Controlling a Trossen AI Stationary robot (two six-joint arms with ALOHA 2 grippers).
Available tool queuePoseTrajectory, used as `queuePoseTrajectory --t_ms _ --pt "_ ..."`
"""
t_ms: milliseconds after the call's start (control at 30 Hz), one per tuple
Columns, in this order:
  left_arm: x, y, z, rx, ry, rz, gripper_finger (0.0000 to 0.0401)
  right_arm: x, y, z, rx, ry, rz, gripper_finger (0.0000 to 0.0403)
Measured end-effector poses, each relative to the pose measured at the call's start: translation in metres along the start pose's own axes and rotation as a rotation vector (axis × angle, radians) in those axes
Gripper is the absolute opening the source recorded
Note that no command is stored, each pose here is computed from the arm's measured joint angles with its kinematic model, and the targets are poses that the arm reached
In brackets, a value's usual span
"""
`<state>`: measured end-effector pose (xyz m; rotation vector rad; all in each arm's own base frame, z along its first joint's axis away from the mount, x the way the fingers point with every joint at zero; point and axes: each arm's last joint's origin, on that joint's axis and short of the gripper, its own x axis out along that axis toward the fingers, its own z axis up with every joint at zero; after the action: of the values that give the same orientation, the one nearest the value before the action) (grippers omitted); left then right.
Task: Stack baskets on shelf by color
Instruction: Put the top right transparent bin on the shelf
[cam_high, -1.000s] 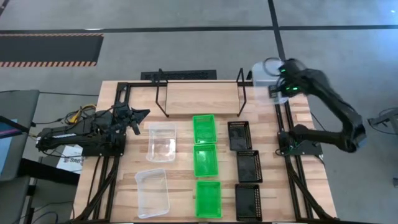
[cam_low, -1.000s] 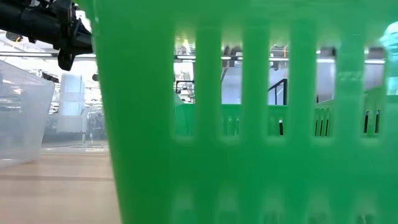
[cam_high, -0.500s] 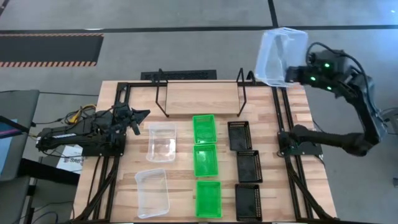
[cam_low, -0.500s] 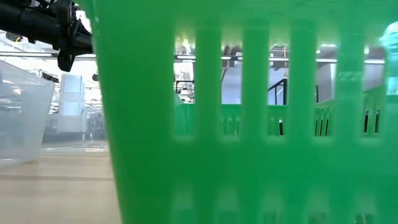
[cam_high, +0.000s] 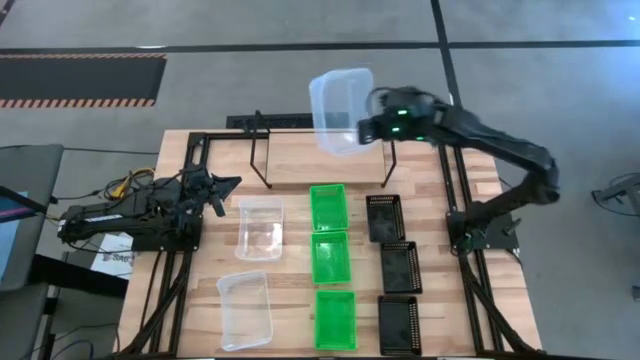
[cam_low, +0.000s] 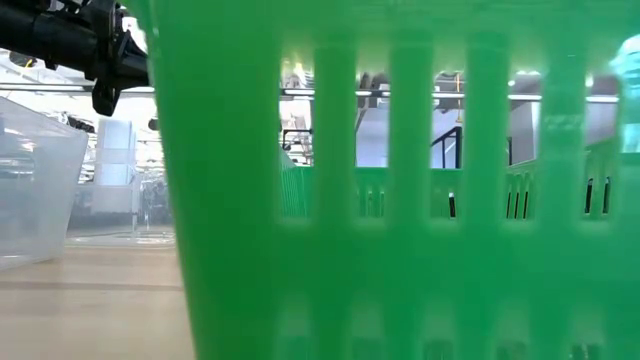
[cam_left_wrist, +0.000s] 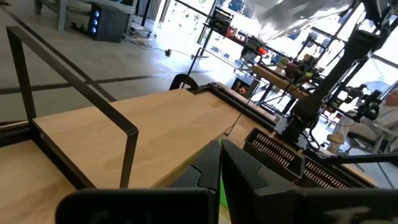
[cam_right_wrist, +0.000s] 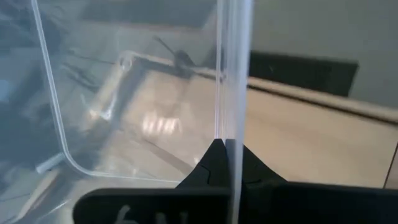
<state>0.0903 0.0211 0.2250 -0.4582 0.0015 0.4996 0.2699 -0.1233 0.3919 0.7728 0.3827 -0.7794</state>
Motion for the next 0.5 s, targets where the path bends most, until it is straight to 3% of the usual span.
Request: queuePoseTrajectory --t_ms 267,500 --pt "0.000 0.001 -0.003 0.001 0.025 0.014 0.0000 0.077 -0.005 -0.025 0.162 0.124 -0.186 0.0000" --pt "0.000 0.005 -0.008 -0.011 0.083 0.045 0.0000 0.111 -0.018 -0.056 0.247 0.321 -0.371 0.0000"
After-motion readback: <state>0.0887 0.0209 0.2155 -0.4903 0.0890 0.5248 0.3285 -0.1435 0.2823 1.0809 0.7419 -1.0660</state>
